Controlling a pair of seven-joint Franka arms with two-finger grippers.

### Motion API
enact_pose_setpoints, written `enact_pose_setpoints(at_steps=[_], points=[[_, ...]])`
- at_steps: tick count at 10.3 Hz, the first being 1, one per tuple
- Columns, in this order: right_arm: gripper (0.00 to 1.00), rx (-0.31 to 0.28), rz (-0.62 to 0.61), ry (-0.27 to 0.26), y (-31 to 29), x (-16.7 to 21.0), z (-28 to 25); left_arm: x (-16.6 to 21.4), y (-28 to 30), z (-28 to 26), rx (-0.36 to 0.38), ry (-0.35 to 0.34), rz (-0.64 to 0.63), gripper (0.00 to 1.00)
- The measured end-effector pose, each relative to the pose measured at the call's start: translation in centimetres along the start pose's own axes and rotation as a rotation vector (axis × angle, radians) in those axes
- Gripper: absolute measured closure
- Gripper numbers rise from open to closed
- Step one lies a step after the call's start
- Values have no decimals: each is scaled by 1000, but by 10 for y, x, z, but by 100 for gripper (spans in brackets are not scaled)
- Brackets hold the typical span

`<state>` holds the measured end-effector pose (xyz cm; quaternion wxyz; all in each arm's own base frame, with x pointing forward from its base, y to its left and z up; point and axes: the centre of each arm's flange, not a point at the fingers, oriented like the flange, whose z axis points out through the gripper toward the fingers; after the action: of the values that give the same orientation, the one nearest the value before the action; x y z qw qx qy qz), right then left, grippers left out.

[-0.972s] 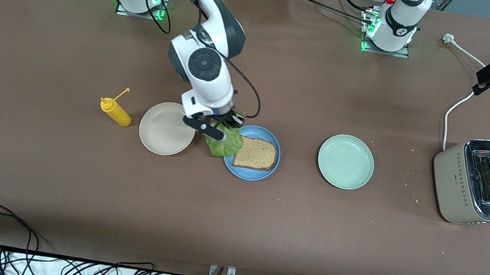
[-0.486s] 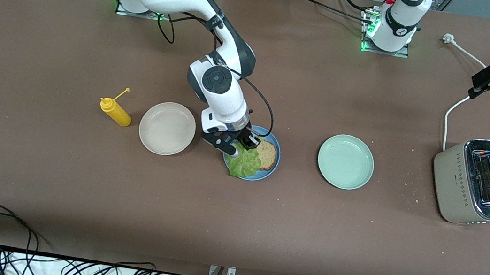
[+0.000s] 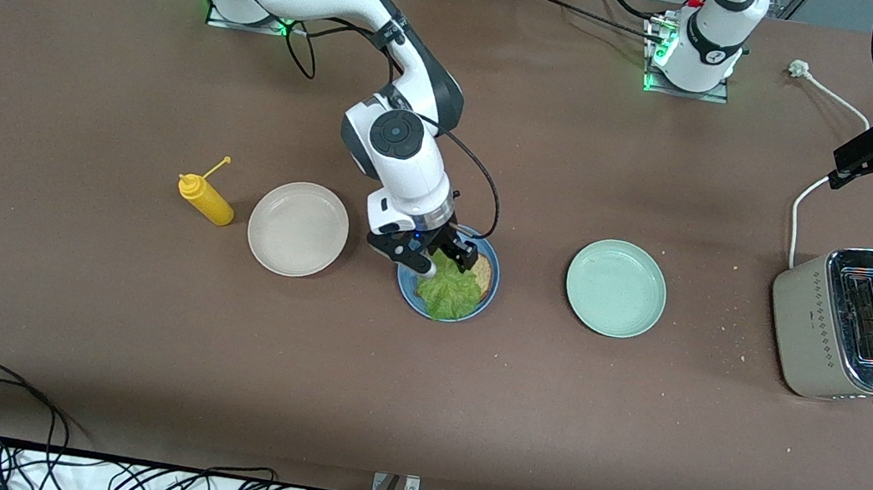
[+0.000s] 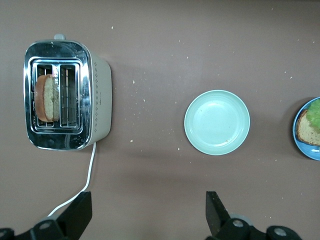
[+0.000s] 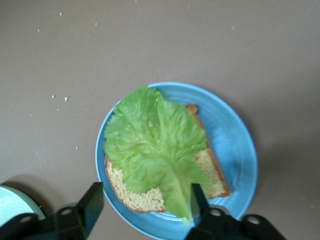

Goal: Make sandwich in blue plate with both arms
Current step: 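Move the right gripper back toward the yellow mustard bottle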

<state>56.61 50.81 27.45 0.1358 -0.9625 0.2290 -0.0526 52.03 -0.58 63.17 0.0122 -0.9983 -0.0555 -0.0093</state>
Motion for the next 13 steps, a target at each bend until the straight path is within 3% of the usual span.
enact_pose_setpoints(at_steps=[1,2,5,8,11,13], points=[[9,-50,-24,11,2,8,-16,3,1,-2,-1,6,1,0],[0,-117,-77,16,6,16,-34,4,1,-3,-1,7,1,0],[0,-336,-301,-28,38,54,-103,7,2,1,0,-1,2,0],[0,-491,-550,-146,91,107,-158,7,2,1,0,0,2,0],[0,-516,-708,-247,166,144,-213,7,4,1,0,1,5,0],[0,-469,-797,-296,242,169,-254,6,12,1,1,1,20,0]])
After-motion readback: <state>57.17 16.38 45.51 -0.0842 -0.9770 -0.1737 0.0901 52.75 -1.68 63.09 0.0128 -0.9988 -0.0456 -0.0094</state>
